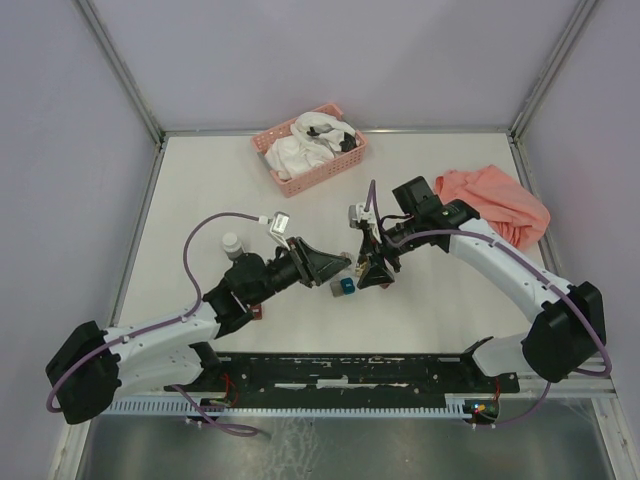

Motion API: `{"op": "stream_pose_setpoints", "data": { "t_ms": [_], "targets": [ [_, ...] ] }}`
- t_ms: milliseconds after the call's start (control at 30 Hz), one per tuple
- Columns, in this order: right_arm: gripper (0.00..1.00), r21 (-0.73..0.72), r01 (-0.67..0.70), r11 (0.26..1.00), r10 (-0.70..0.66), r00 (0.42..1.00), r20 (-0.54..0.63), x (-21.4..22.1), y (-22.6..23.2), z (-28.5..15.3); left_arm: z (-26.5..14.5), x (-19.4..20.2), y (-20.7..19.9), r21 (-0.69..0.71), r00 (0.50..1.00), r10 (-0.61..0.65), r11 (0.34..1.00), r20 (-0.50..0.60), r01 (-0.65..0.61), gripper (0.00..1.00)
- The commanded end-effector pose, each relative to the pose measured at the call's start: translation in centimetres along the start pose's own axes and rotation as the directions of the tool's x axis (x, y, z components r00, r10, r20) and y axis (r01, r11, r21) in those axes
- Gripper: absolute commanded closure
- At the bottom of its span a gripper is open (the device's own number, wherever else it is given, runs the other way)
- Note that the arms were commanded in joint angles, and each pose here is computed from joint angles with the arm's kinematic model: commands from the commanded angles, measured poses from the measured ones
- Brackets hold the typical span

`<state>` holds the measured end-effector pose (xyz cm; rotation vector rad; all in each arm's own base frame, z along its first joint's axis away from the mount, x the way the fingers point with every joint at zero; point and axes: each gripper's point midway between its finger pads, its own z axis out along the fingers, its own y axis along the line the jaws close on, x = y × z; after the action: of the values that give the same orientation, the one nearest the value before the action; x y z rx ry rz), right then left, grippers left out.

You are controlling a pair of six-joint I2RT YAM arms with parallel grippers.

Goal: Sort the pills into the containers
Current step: Unscrew the lid of the pill bottle.

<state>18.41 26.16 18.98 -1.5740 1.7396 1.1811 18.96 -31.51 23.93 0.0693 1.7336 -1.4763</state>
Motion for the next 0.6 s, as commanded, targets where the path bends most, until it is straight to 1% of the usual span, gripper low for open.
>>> {"op": "stream_pose_setpoints", "data": {
  "t_ms": [0, 100, 167, 233, 300, 400, 467, 567],
  "targets": [
    [0.98, 0.063, 0.014, 0.998, -0.014, 1.000, -0.001, -0.2, -1.3, -0.5, 0.2, -1.8, -1.7, -0.007, 0.974, -0.219, 0.976, 0.052, 0.219, 0.97],
    [0.98, 0.066, 0.013, 0.998, -0.013, 1.000, -0.001, -0.1, -1.3, -0.5, 0.2, -1.8, -1.1, -0.051, 0.951, -0.301, 0.951, 0.065, 0.305, 0.97],
    [0.98, 0.068, 0.016, 0.998, -0.016, 1.000, 0.000, -0.2, -1.3, -0.6, 0.1, -1.8, -0.9, -0.066, 0.942, -0.328, 0.941, 0.072, 0.333, 0.97],
    [0.98, 0.070, 0.017, 0.997, -0.017, 1.000, 0.001, -0.2, -1.3, -0.6, 0.0, -1.9, -0.8, -0.074, 0.939, -0.336, 0.937, 0.078, 0.341, 0.97],
    [0.98, 0.069, 0.021, 0.997, -0.021, 1.000, 0.004, -0.3, -1.2, -0.7, -0.2, -2.0, -0.3, -0.095, 0.944, -0.317, 0.941, 0.096, 0.326, 0.97],
    [0.98, 0.065, 0.029, 0.997, -0.029, 1.000, 0.010, -0.5, -0.9, -0.8, -1.0, -2.5, 1.6, -0.175, 0.959, -0.239, 0.949, 0.149, 0.263, 0.97],
    [0.98, 0.062, 0.036, 0.997, -0.037, 0.999, 0.016, -0.7, -0.8, -0.8, -1.9, -2.9, 4.0, -0.279, 0.974, -0.134, 0.943, 0.184, 0.183, 0.97],
    [0.98, 0.053, 0.045, 0.998, -0.046, 0.999, 0.027, -0.9, -0.4, -1.0, -4.1, -3.2, 8.1, -0.462, 0.978, 0.014, 0.883, 0.206, 0.085, 0.97]
  ]
}}
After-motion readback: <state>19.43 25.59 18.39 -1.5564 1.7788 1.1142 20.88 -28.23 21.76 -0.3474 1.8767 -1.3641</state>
